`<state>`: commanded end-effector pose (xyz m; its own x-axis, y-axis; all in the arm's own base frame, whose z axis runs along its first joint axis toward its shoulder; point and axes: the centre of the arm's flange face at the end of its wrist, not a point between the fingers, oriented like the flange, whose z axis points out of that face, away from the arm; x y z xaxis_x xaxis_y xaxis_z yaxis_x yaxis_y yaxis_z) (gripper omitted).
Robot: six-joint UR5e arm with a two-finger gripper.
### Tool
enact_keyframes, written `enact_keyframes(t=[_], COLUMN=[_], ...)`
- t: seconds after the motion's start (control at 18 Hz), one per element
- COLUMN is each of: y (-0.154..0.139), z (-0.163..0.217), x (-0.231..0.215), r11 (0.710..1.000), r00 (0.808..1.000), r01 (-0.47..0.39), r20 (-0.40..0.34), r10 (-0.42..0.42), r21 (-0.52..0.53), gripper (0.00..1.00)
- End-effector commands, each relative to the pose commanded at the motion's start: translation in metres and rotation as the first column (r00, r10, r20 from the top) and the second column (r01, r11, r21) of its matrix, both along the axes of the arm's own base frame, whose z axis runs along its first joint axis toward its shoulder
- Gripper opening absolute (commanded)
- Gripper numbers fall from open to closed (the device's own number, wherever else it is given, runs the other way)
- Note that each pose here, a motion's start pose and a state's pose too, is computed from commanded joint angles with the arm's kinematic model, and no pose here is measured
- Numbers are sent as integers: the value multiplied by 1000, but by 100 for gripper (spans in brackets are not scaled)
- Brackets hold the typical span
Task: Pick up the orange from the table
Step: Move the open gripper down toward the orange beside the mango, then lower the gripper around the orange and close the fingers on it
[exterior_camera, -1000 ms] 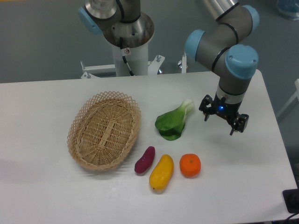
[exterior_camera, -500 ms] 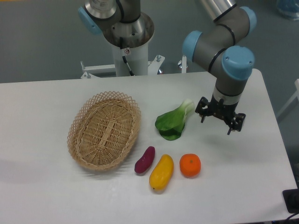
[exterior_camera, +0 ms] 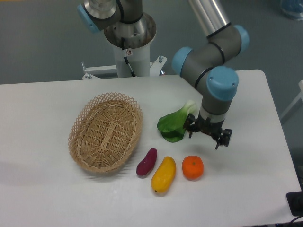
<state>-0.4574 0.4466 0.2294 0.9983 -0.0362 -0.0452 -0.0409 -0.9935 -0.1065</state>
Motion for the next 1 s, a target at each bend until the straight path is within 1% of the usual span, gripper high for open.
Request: enact_keyframes(t=[0.06, 0.11, 0.39, 0.5, 0.61, 0.78, 1.0], y=[2, 7, 23, 29, 37, 41, 52], z=[-3, -5, -10, -11, -10, -16, -21], x=[-2, 2, 2, -3, -4, -6, -14], r11=[1000, 1000, 1000, 998, 997, 995, 994], r00=[1000, 1000, 1000, 998, 997, 995, 995], r01=[-14, -6, -26, -63, -72, -103, -105], r20=[4, 6, 10, 10, 6, 14, -1], r10=[14, 6, 26, 63, 72, 103, 105], r21=[-1, -2, 2, 8, 15, 13, 21], gripper=[100, 100, 100, 100, 100, 100, 100])
